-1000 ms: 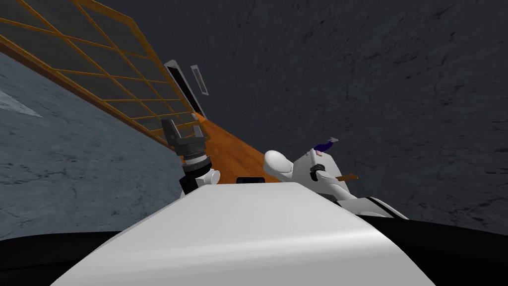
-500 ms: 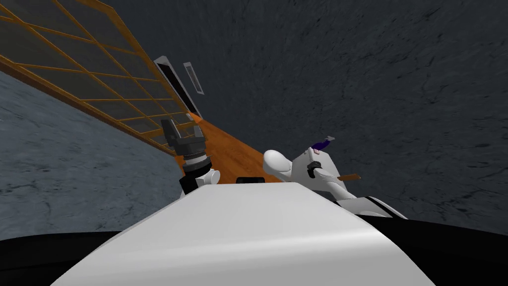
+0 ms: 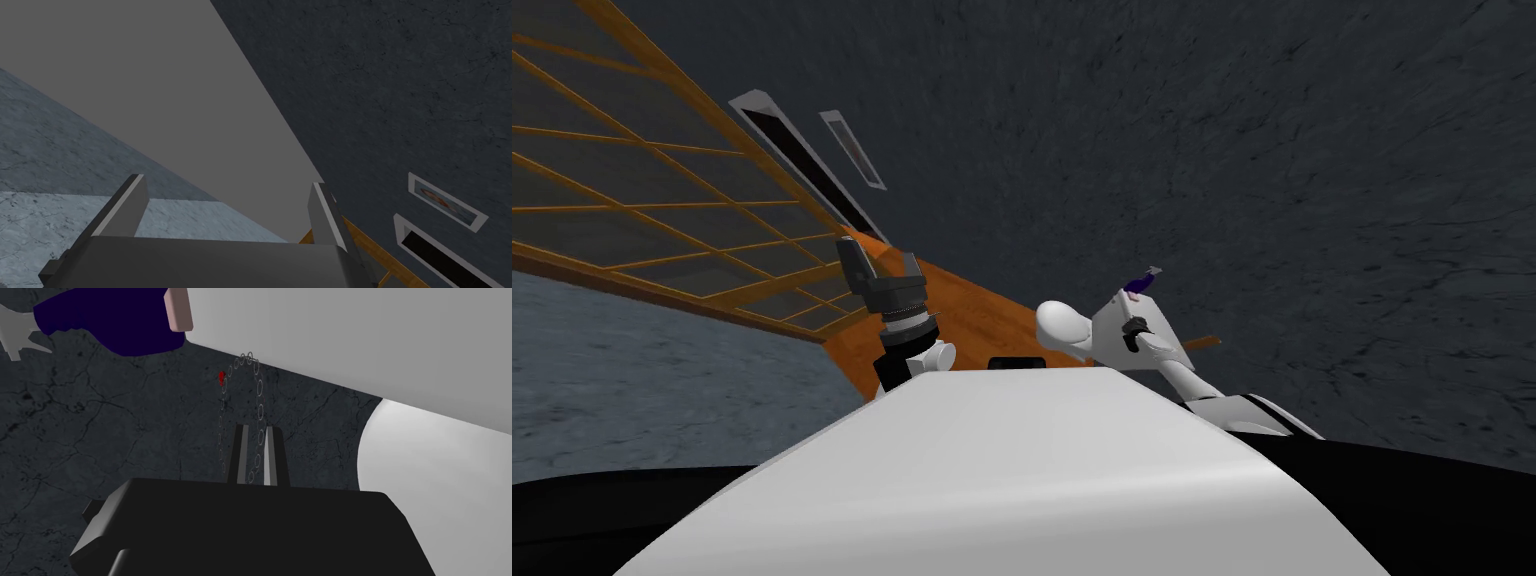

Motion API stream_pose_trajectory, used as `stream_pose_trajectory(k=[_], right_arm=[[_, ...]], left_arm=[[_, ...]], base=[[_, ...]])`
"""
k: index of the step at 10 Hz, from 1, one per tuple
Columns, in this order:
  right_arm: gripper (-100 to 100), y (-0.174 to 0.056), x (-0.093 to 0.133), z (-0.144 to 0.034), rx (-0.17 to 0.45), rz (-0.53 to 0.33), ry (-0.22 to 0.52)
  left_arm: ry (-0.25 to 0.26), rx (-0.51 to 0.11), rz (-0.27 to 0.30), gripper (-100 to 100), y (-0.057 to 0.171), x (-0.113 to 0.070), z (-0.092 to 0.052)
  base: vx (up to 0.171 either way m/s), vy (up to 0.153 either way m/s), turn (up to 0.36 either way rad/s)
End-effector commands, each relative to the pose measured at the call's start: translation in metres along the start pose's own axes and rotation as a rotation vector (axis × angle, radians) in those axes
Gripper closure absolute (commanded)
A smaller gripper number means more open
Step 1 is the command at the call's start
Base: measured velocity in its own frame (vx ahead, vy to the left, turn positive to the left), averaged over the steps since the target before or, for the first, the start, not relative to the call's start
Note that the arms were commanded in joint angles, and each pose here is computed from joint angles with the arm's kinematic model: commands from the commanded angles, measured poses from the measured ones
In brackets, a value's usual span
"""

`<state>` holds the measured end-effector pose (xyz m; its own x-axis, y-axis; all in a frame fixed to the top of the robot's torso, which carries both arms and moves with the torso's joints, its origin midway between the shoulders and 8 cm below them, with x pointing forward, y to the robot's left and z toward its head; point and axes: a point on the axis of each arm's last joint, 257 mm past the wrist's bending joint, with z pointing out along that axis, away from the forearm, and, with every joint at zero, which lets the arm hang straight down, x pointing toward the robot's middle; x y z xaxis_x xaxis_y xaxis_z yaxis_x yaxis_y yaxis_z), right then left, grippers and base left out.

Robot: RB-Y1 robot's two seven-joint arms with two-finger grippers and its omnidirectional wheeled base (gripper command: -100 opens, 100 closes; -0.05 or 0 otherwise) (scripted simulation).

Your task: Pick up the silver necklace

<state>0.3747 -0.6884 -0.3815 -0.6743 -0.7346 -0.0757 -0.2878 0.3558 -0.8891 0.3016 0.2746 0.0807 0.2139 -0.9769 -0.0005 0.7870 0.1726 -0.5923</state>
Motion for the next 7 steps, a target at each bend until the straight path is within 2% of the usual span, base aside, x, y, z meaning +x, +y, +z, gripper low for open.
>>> stream_pose_trajectory(k=[1, 2, 3, 4, 5, 6, 7], right_arm=[[100, -0.01, -0.041, 0.001, 0.019, -0.033, -0.077], [100, -0.009, -0.037, 0.002, 0.02, -0.055, -0.07], [100, -0.01, -0.041, 0.001, 0.02, -0.05, -0.077], [100, -0.021, -0.078, 0.0, 0.041, -0.064, -0.146], [100, -0.021, -0.08, 0.0, 0.046, -0.098, -0.149], [100, -0.02, -0.077, 0.002, 0.041, -0.076, -0.138], [0, -0.021, -0.077, 0.002, 0.042, -0.082, -0.14]], left_arm=[[0.0, 0.0, 0.0, 0, 0.0, 0.0, 0.0], [0.0, 0.0, 0.0, 0, 0.0, 0.0, 0.0], [0.0, 0.0, 0.0, 0, 0.0, 0.0, 0.0], [0.0, 0.0, 0.0, 0, 0.0, 0.0, 0.0], [0.0, 0.0, 0.0, 0, 0.0, 0.0, 0.0], [0.0, 0.0, 0.0, 0, 0.0, 0.0, 0.0], [0.0, 0.0, 0.0, 0, 0.0, 0.0, 0.0]], base=[[0.105, 0.043, -0.324], [0.113, 0.056, -0.371], [0.049, 0.029, -0.144], [0.09, 0.028, -0.367], [0.105, 0.046, -0.379], [0.039, 0.026, -0.072], [0.007, 0.005, 0.01]])
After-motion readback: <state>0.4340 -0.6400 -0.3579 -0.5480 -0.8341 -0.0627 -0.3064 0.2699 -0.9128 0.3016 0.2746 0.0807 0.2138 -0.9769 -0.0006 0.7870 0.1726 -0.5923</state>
